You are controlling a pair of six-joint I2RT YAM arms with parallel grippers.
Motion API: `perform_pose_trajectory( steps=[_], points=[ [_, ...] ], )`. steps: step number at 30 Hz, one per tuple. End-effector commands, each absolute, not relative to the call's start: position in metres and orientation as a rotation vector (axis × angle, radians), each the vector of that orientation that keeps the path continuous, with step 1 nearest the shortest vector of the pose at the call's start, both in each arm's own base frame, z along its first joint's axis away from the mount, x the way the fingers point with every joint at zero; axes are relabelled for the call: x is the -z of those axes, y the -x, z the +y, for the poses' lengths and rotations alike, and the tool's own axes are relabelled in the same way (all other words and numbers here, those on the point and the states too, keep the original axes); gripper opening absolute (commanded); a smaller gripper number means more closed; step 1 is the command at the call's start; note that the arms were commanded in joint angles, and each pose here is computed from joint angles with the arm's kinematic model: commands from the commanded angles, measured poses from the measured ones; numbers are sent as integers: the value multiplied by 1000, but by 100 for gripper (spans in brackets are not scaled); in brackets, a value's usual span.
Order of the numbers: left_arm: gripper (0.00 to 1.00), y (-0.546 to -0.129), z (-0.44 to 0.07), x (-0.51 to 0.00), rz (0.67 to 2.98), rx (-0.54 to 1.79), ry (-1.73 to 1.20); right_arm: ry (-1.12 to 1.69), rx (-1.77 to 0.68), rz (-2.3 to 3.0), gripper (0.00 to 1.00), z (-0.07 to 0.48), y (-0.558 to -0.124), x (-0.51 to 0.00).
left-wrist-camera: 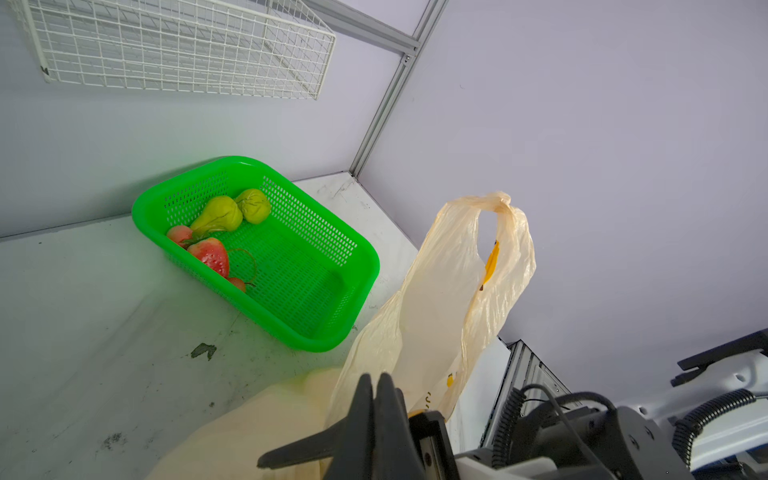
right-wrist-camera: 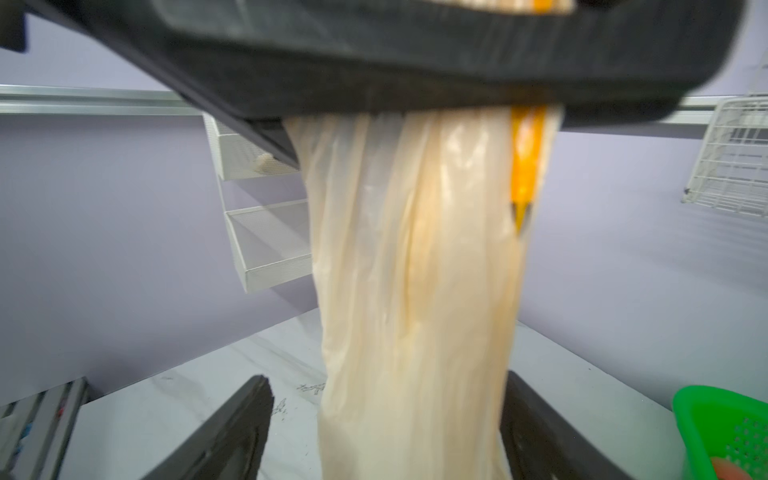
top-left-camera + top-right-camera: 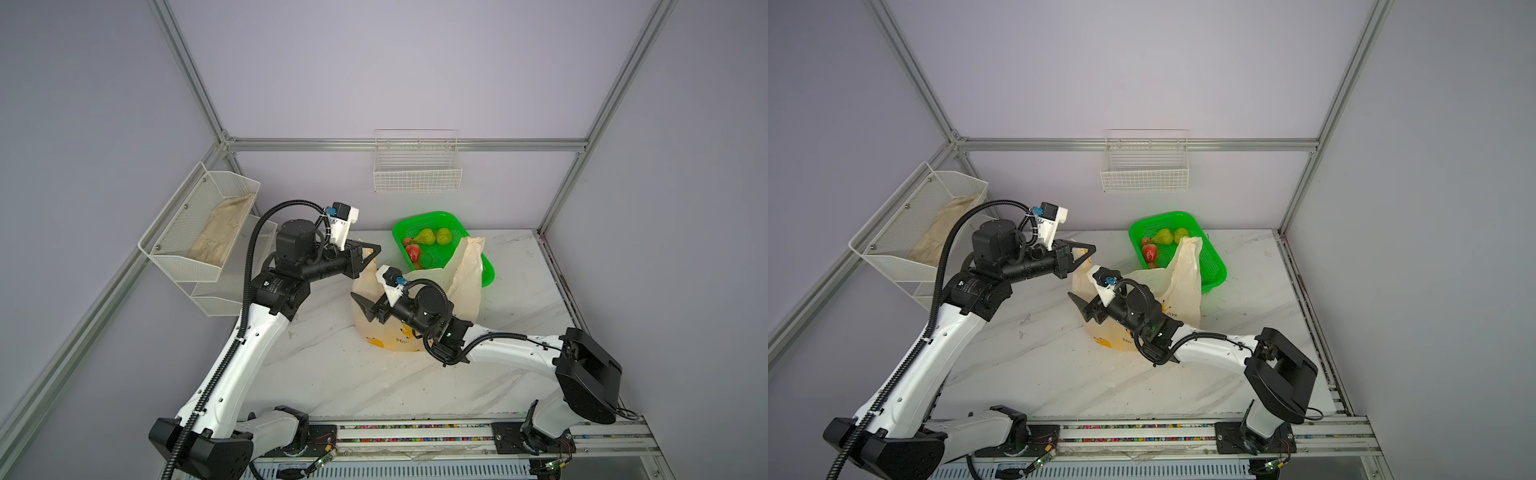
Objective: Place the fake fruits into the plastic bag and tie a complex knot
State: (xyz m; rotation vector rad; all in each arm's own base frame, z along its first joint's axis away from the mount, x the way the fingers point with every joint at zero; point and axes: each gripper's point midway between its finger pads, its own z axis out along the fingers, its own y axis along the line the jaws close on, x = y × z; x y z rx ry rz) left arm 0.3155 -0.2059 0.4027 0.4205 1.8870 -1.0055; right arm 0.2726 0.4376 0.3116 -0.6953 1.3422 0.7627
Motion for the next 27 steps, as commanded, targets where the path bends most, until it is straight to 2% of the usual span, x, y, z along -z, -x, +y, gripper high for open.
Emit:
perform_pose_trajectory(
  steps=[1, 7, 9, 14, 20, 24, 26, 27],
  points=[
    [0, -317, -209, -397, 1893, 1046, -393, 531, -647, 1331, 83, 438, -291, -323],
    [0, -318, -206, -395, 1935, 1066, -316, 377, -579, 1347, 56, 437, -309, -302],
    [0, -319, -205, -397, 1943, 1084, -276, 348, -541, 1371, 45, 436, -317, -284],
    [0, -321, -204, -404, 1942, 1142, -202, 362, -482, 1443, 28, 434, -322, -228],
    [0, -321, -202, -394, 1965, 1144, -167, 432, -460, 1516, 23, 434, -318, -185],
    [0, -326, -195, -383, 1990, 1069, -149, 455, -501, 1468, 13, 435, -311, -212],
    [0, -329, -189, -383, 1988, 1025, -152, 471, -520, 1455, 12, 437, -308, -226],
    [0, -331, -184, -384, 1988, 999, -151, 475, -527, 1452, 16, 436, -306, -231]
  ],
)
